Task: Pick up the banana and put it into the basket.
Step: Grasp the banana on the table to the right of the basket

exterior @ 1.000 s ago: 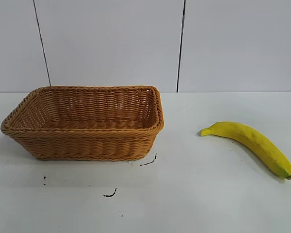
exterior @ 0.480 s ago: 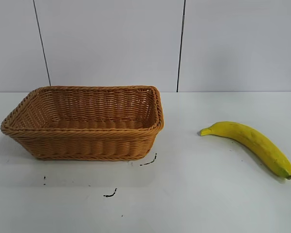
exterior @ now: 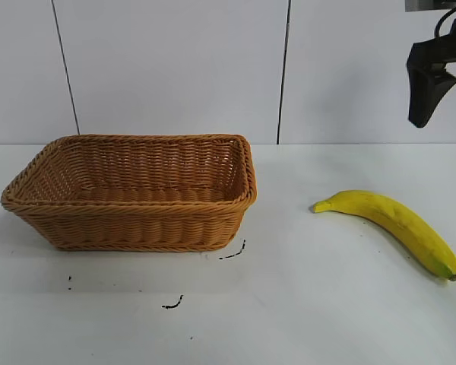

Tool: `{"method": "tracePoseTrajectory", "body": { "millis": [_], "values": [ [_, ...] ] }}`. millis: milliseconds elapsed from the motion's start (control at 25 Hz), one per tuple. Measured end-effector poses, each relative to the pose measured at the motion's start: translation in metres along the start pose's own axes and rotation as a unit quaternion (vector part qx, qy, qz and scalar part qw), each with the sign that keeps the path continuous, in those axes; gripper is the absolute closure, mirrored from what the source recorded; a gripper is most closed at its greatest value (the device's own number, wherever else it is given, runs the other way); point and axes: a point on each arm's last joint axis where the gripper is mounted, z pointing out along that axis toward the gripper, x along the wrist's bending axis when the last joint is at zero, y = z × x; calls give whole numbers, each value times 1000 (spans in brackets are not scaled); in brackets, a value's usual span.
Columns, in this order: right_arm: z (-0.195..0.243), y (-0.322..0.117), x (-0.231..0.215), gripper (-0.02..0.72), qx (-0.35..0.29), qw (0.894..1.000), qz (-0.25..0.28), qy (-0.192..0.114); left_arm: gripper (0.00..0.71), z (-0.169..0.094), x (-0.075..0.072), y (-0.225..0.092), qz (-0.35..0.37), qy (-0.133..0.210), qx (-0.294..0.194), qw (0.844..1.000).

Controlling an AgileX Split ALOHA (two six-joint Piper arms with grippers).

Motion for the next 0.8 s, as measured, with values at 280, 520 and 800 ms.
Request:
{"method": "tracePoseTrajectory", "body": {
  "millis": [280,520,800],
  "values": [
    [18,1,1,14,19,1000,-2,5,15,0,0,0,0,0,0,1000],
    [52,2,0,14,51,999,-3,13,15,0,0,0,0,0,0,1000],
    [97,2,-3,14,75,997,2,19,15,0,0,0,0,0,0,1000]
  ]
}}
